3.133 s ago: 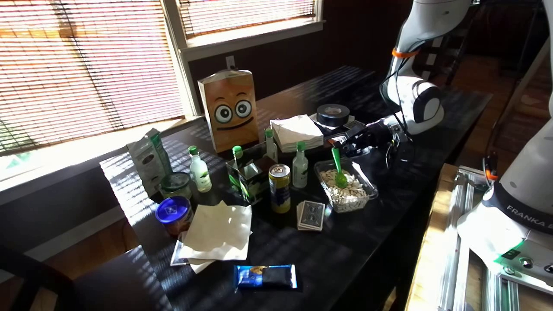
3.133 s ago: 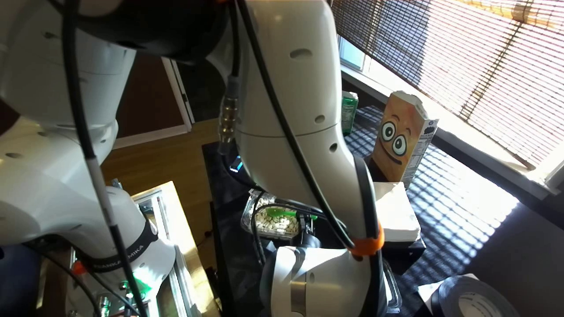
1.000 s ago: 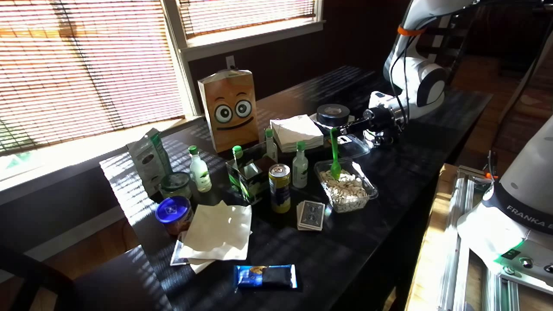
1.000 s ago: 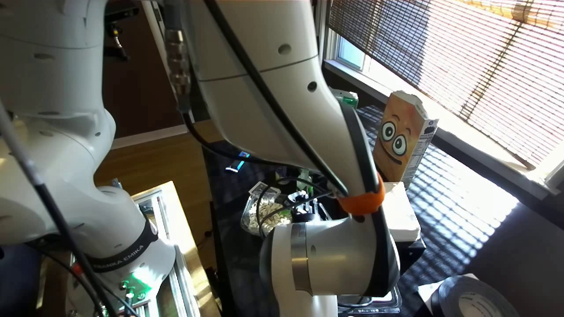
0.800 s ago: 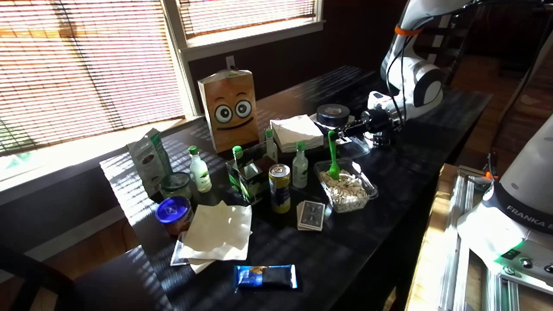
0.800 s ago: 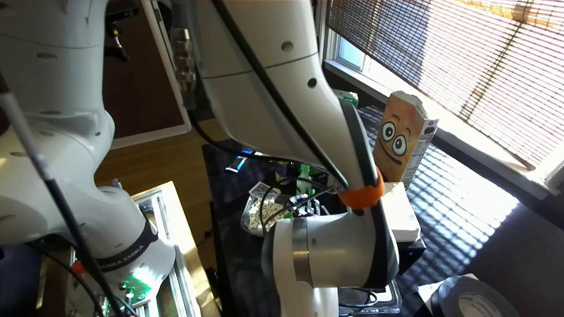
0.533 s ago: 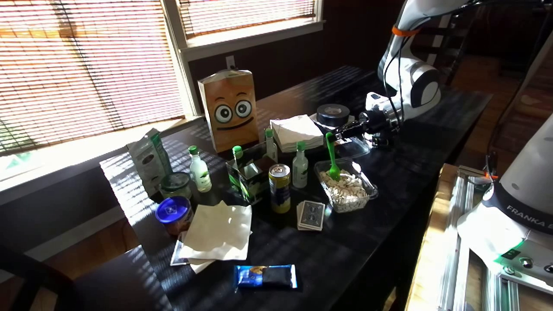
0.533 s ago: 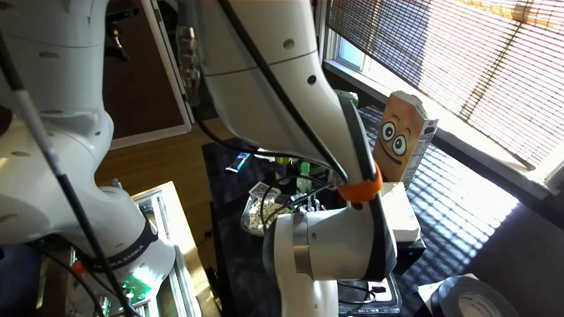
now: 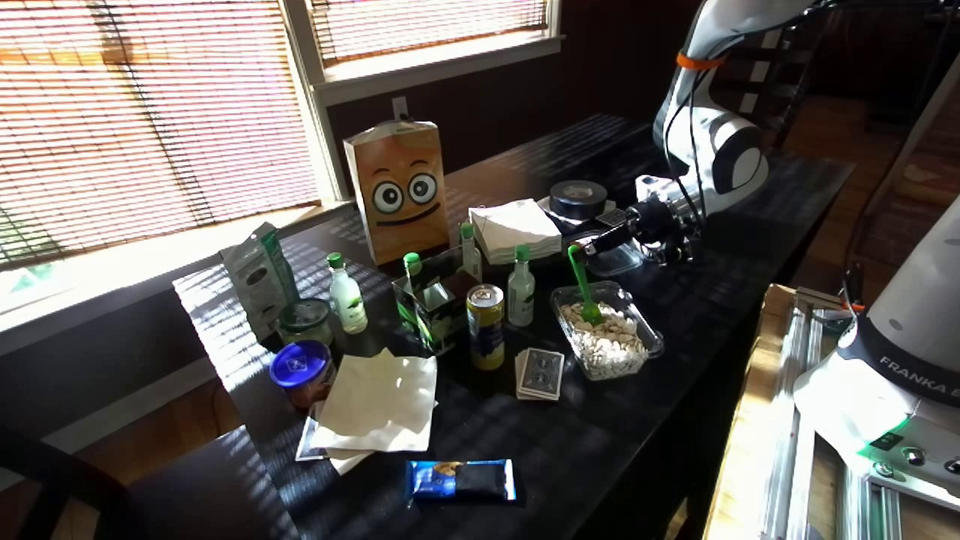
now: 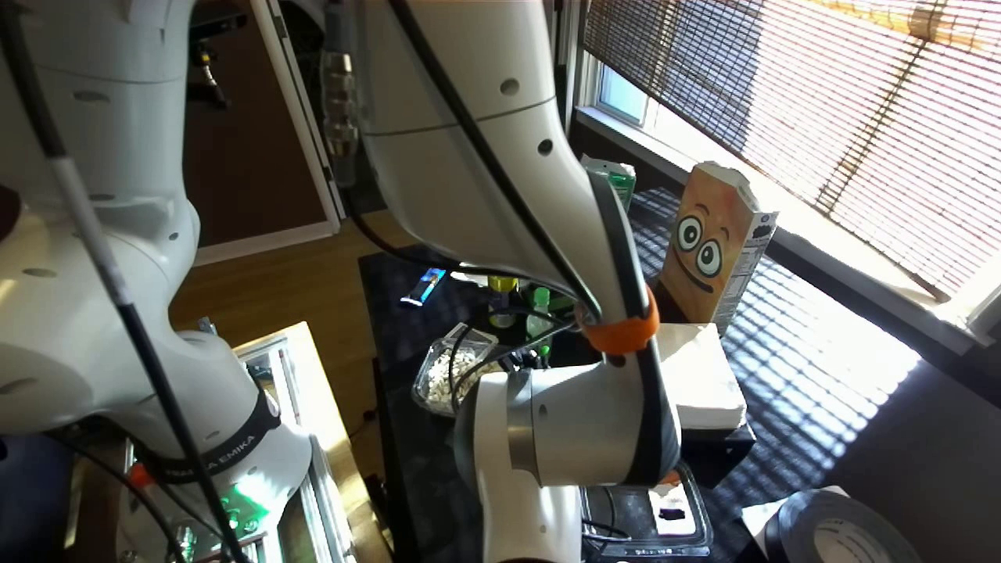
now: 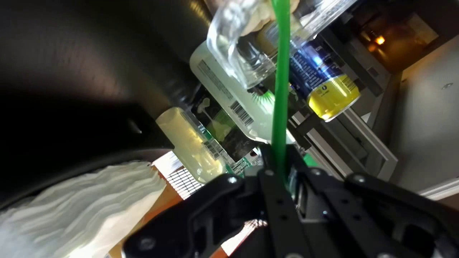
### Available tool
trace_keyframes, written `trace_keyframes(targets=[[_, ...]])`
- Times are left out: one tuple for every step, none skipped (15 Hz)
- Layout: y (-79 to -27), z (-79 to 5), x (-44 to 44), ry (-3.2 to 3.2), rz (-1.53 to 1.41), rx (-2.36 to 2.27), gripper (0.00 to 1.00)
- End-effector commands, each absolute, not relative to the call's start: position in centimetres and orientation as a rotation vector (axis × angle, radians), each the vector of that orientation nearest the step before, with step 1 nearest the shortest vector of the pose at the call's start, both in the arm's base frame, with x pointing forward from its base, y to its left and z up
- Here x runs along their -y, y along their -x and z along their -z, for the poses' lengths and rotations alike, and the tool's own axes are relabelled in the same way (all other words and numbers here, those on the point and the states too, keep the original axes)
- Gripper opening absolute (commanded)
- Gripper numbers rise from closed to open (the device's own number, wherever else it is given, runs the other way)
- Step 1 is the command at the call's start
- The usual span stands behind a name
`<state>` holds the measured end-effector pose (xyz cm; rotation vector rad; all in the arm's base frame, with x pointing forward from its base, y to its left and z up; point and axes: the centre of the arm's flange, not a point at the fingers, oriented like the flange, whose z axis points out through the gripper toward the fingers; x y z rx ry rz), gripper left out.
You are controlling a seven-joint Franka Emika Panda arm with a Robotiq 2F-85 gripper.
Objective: Scoop up some seeds out of the lunch box and put them on the lid
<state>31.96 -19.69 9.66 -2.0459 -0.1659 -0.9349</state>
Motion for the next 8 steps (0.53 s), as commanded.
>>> trace_keyframes(targets=[[-31.4, -8.4, 18.36, 2.104, 0.844, 0.046, 0.03], [-31.34, -8.28, 18.26, 2.113, 0.821, 0.005, 0.03], [-31.24, -8.17, 18.18, 2.121, 0.8, -0.029, 0.03], [-31.11, -8.01, 18.09, 2.131, 0.771, -0.062, 0.03], [-30.99, -7.9, 17.95, 2.142, 0.744, -0.097, 0.03], [-30.92, -7.81, 17.88, 2.153, 0.717, -0.13, 0.03], [-30.94, -7.75, 17.87, 2.16, 0.692, -0.159, 0.03], [-30.96, -7.73, 17.87, 2.163, 0.665, -0.191, 0.03]])
